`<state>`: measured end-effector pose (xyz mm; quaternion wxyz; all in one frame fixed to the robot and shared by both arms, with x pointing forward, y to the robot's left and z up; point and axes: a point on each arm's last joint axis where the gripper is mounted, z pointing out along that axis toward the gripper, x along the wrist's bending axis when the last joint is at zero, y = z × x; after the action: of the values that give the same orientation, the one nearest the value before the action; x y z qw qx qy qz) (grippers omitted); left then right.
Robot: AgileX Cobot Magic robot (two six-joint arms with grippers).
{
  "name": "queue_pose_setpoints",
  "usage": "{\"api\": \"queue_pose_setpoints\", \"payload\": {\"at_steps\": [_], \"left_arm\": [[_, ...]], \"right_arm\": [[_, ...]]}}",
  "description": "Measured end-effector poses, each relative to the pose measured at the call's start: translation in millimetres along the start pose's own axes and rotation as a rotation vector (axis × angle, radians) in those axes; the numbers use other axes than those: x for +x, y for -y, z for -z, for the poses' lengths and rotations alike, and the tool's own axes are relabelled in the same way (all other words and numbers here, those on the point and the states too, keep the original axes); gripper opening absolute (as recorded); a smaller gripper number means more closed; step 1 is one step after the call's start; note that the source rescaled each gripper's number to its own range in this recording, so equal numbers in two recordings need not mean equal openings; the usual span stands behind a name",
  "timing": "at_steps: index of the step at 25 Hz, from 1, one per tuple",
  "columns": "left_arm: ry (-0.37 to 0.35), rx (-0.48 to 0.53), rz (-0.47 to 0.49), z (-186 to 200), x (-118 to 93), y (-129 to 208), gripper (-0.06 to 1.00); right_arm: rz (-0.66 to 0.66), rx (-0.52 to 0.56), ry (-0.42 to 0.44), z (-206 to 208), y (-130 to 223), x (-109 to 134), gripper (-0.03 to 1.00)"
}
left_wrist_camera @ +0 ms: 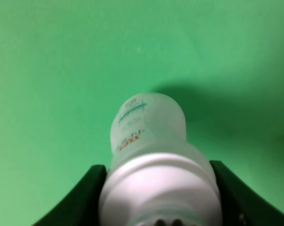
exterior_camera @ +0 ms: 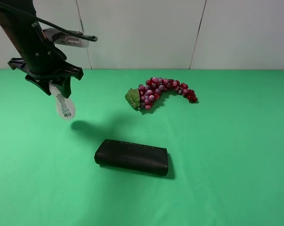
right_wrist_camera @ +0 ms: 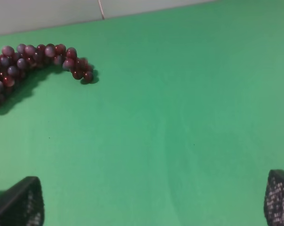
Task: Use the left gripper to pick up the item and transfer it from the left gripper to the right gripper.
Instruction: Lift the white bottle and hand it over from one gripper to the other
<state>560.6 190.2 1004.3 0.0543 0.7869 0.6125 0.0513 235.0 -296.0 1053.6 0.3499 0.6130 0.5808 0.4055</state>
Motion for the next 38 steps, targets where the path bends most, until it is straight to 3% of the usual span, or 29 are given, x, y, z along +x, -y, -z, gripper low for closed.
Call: {"api": "queue_pose_setpoints", "payload": {"at_steps": [12,17,27,38], "left_arm": [[0.018,-0.124,0.009,67.2,3.4,23.8,0.01],[0.082,-0.169,0.032,87.3,-0.4,33.5,0.01],[0.412,-0.191,0.052,96.5,-28.8,32.9,0.01],[0.681,-0.278,0.043,110.5,-49.3,26.4,0.01]], "right_arm": [[0.000,0.000,0.000,0.0,0.0,0.0,1.00],[0.024,-0.001,0.018,0.0,-0.1,-1.6,1.00],[0.037,-0.002,0.029,0.0,-0.2,-2.6,1.00],[0.039,-0.002,0.029,0.0,-0.2,-2.6,1.00]]}}
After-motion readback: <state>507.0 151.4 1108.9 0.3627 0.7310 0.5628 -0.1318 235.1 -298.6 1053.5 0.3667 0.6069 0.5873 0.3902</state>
